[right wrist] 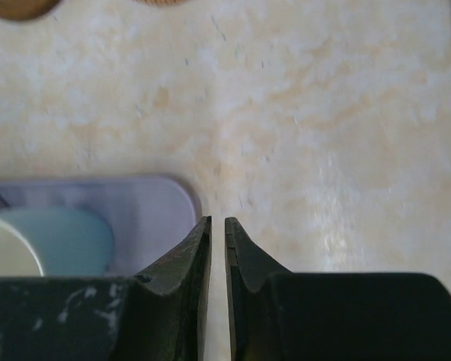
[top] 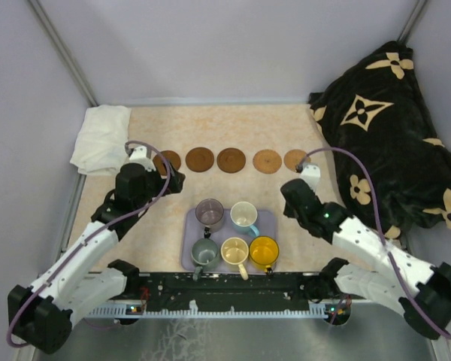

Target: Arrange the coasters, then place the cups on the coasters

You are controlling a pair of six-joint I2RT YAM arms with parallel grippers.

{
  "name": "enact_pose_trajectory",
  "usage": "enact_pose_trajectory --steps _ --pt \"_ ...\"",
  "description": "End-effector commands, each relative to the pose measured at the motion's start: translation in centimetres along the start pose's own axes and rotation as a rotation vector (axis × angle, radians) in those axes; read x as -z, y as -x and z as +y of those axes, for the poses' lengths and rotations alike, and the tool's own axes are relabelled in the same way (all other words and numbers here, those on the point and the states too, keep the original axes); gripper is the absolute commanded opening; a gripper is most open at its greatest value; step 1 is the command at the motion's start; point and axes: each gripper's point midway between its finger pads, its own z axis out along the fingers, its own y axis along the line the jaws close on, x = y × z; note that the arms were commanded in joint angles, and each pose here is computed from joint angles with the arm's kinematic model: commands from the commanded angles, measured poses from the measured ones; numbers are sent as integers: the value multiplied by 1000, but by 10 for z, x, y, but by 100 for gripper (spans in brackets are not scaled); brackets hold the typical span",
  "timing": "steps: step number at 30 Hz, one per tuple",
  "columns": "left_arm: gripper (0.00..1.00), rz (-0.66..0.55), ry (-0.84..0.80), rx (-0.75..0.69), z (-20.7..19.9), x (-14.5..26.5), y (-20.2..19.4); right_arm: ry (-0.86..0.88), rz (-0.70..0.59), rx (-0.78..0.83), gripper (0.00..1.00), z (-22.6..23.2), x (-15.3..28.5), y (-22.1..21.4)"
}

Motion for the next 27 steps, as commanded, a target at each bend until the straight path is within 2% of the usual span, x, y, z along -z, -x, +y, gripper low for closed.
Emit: enact_pose_trajectory --steps 1,3,8,11,15,23,27 --pt "100 -4 -134 -54 -31 24 -6 -46 79 -73 14 -32 37 -44" --pt "100 18 -205 -78 -49 37 -14 10 60 -96 14 -26 46 -43" --pt "100 84 -392 -157 -88 72 -36 -39 5 -81 16 -27 42 -26" --pt "100 128 -554 -213 -114 91 -45 -101 -26 -66 17 -28 37 -14" --pt "100 211 -759 -271 -145 120 -63 -215 -113 -128 20 -37 38 11" --pt "100 594 -1006 -386 -190 186 -151 -210 -211 -246 21 -37 42 40" --pt "100 685 -1114 -446 -206 229 -179 -216 -216 -240 21 -40 44 42"
